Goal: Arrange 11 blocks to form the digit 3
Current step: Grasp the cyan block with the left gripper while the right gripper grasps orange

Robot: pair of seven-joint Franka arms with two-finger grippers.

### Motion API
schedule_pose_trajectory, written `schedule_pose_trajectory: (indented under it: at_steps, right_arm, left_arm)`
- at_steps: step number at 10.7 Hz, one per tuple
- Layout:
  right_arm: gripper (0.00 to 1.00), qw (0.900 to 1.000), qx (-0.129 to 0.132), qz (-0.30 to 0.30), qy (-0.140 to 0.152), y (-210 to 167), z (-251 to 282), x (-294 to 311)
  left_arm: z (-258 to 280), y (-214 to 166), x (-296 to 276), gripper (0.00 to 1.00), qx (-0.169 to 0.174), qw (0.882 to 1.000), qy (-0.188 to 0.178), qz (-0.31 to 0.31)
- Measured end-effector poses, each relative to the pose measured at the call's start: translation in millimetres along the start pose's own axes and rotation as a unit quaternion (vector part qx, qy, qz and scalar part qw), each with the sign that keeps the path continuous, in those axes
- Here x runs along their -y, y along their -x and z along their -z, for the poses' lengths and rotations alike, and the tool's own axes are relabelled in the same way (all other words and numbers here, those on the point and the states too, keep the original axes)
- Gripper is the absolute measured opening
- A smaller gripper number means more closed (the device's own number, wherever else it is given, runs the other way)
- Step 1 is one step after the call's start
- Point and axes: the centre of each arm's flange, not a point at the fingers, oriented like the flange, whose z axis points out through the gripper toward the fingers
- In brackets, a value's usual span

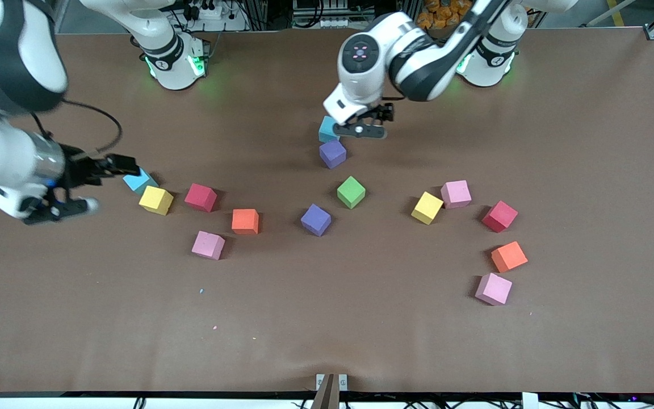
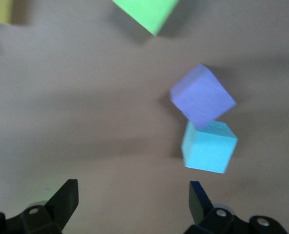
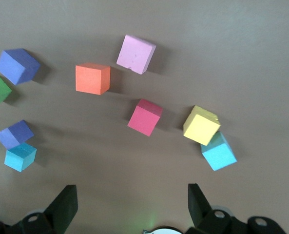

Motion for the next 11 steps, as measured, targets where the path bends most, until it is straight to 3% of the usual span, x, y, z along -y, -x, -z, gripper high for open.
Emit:
schedule_pose_trajectory:
  at_steps: [1, 5, 8, 11]
  right_arm:
    - [1.00, 1.000, 0.007, 0.002, 0.001, -19, -24, 2]
    - [1.00, 0.998, -0.034, 0.035, 0.042, -72, -95, 36]
    - [1.00, 0.996, -0.040, 0.051, 0.053, -92, -138, 60]
    - [1.00, 0.997, -0.045, 0.031, 0.061, -94, -179, 107]
  left_arm:
    - [-17, 9, -18, 1.00, 0.003, 1.000, 0.004, 0.002]
    - [-62, 23, -56, 1.00, 0.003, 1.000, 0.023, -0.015]
    - [-89, 24, -63, 1.00, -0.004, 0.999, 0.034, -0.026]
    - [-114, 27, -70, 1.00, 0.000, 0.999, 0.034, -0.034]
